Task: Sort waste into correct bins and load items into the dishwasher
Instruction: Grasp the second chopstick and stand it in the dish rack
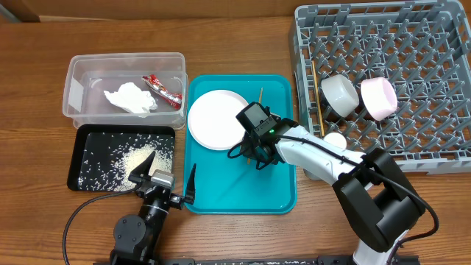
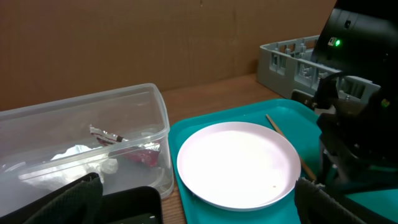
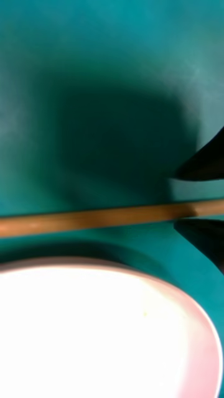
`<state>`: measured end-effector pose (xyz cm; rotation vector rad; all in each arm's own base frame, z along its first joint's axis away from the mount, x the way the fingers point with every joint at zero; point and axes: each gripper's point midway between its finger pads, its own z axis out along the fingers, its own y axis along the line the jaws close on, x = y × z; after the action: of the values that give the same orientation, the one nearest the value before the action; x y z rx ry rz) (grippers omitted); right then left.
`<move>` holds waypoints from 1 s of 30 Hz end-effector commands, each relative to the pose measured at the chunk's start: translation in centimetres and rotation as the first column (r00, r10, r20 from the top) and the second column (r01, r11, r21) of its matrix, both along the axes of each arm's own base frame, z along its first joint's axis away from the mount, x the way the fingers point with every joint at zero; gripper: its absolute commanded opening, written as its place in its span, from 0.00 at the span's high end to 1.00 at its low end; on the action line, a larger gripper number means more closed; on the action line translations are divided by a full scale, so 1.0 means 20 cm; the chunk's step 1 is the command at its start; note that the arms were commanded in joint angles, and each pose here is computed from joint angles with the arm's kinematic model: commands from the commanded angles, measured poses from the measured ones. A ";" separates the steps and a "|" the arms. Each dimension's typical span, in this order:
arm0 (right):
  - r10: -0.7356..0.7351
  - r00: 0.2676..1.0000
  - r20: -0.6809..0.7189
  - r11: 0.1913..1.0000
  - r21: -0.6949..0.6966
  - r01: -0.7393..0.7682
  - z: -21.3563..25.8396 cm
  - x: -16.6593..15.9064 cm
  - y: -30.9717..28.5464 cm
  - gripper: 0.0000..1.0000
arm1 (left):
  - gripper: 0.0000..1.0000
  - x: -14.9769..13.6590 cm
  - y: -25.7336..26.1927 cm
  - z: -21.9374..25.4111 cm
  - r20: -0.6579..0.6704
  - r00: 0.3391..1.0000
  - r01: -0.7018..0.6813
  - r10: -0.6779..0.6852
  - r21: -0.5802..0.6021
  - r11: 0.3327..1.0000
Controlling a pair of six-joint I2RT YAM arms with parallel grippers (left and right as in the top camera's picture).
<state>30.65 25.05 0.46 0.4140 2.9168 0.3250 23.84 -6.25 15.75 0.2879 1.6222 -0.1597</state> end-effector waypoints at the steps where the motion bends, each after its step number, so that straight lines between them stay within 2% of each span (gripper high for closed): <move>1: -0.030 0.996 -0.085 0.997 -0.071 0.024 -0.11 -0.07 -0.06 0.96 | 0.00 0.00 0.01 0.00 -0.003 1.000 -0.011 0.011 -0.017 1.000; 7: -0.062 0.998 0.008 0.977 -0.205 0.062 0.15 0.04 -0.23 0.96 | 0.00 0.00 0.01 0.00 -0.003 1.000 -0.012 0.012 -0.017 1.000; 11: 0.029 0.991 0.128 0.963 -0.268 0.006 0.46 0.14 -0.31 0.96 | 0.00 0.00 0.01 0.00 -0.003 1.000 -0.011 0.011 -0.017 1.000; 13: 0.133 0.965 0.226 0.956 -0.286 -0.065 0.70 0.23 -0.36 0.96 | 0.00 0.00 0.01 0.00 -0.003 1.000 -0.011 0.011 -0.017 1.000; 18: 0.236 0.909 0.343 0.932 -0.346 -0.111 0.97 0.35 -0.55 0.96 | 0.00 0.00 0.01 0.00 -0.003 1.000 -0.011 0.011 -0.017 1.000; 23: 0.283 0.908 0.310 0.894 -0.428 -0.132 0.94 0.47 -0.82 0.96 | 0.00 0.00 0.01 0.00 -0.003 1.000 -0.011 0.011 -0.017 1.000; 26: 0.335 0.910 0.243 0.902 -0.363 -0.234 0.81 0.49 -0.83 0.96 | 0.00 0.00 0.01 0.00 -0.003 1.000 -0.011 0.011 -0.017 1.000; 30: 0.341 0.928 0.151 0.893 -0.360 -0.269 0.65 0.49 -0.84 0.96 | 0.00 0.00 0.01 0.00 -0.003 1.000 -0.011 0.011 -0.017 1.000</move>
<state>40.74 7.21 15.55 -0.0007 2.6795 -0.1118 23.84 -6.25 15.75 0.2879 1.6222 -0.1597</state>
